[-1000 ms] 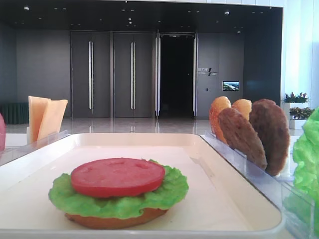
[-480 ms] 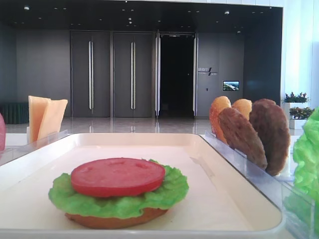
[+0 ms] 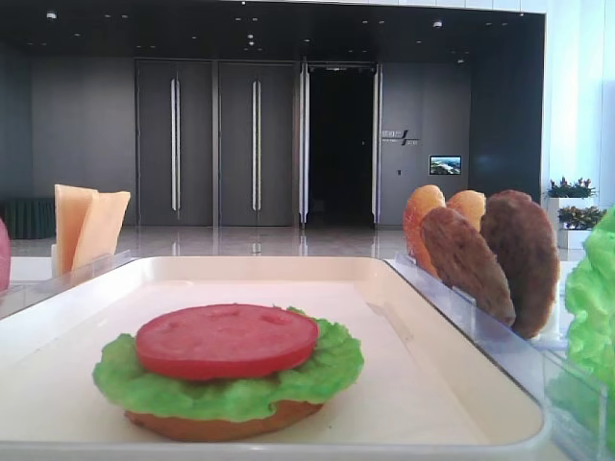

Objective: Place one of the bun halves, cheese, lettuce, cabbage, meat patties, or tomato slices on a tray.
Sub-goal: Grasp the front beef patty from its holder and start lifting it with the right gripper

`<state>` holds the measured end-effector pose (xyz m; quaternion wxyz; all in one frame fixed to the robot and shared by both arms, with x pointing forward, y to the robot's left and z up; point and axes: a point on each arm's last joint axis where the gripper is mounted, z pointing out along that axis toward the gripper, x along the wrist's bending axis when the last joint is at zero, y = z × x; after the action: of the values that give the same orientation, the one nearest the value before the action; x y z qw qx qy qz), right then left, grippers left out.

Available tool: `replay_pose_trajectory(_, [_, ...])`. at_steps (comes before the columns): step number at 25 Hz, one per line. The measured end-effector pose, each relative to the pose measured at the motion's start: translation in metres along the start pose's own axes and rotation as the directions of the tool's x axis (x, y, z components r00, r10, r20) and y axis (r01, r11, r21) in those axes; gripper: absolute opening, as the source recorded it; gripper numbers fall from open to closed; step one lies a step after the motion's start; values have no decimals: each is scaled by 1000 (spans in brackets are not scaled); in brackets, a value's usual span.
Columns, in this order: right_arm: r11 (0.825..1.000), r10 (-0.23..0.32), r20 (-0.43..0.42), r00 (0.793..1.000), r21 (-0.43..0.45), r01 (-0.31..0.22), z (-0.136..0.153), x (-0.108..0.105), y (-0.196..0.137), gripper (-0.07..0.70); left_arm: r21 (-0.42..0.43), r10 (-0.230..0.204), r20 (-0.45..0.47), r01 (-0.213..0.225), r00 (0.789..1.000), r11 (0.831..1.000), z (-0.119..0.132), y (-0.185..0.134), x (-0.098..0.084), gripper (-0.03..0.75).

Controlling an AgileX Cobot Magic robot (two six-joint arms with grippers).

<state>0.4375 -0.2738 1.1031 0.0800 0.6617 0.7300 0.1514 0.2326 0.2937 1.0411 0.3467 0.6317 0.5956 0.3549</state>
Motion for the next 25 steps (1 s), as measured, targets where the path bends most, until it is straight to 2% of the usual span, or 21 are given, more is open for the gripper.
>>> replay_pose_trajectory(9, [999, -29, 2, 1000, 33, 29, 13, -1, 40, 358, 0, -1, 0, 1, 1000, 1000, 0, 0, 0, 391])
replay_pose_trajectory(18, [999, -40, -13, 999, 32, 40, 13, 1, 41, 389, 0, -1, 0, 1, 1000, 1000, 0, 0, 0, 391])
replay_pose_trajectory(21, [996, -85, -23, 996, 35, 86, 14, 12, 40, 390, 0, -1, 0, 1, 1000, 1000, 0, 0, 0, 391])
replay_pose_trajectory(25, [983, -176, -33, 984, 46, 177, 16, 50, 34, 390, 0, -1, 0, 1, 1000, 1000, 0, 0, 0, 391])
